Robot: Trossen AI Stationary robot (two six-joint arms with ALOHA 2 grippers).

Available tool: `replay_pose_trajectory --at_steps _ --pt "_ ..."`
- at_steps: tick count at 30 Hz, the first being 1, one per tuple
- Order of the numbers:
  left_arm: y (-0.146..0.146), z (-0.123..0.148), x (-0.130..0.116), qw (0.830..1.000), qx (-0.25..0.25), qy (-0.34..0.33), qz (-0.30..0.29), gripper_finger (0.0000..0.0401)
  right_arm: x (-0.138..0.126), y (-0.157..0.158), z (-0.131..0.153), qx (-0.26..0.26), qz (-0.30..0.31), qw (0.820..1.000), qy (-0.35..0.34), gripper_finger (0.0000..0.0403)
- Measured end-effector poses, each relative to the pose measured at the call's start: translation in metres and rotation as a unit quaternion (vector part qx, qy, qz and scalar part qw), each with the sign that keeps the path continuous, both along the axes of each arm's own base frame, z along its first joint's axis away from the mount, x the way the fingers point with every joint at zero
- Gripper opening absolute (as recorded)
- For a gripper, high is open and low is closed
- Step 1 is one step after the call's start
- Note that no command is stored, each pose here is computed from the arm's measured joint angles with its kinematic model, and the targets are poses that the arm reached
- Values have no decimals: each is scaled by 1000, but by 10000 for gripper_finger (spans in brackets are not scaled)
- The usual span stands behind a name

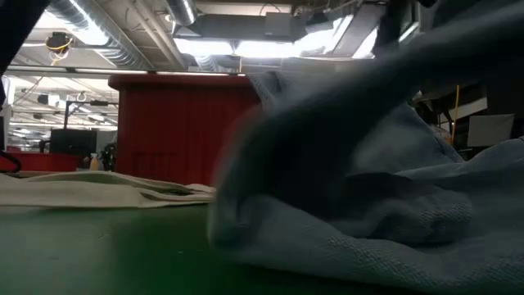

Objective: Fold laundry
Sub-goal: Fold the blue jeans

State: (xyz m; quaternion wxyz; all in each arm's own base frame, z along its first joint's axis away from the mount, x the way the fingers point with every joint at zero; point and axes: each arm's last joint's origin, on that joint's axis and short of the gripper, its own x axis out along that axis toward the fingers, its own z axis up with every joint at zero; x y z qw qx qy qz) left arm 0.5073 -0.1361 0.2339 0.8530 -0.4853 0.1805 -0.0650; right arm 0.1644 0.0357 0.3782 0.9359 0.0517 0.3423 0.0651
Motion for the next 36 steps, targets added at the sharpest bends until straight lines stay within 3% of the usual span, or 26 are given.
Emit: replay_pose_trajectory --at_steps 7,19,28,36 --pt "-2 -14 19 1000 -12 2 6 5 0 0 0 0 0 1000 0 145" --pt "-10 -4 19 999 -33 -38 10 5 0 0 0 0 0 1000 1 145" --pt "-11 -5 19 997 38 -54 34 5 0 0 0 -1 0 1000 1 145" --pt "-22 -41 28 998 8 -69 10 5 1 0 1 1 0 1000 -9 145"
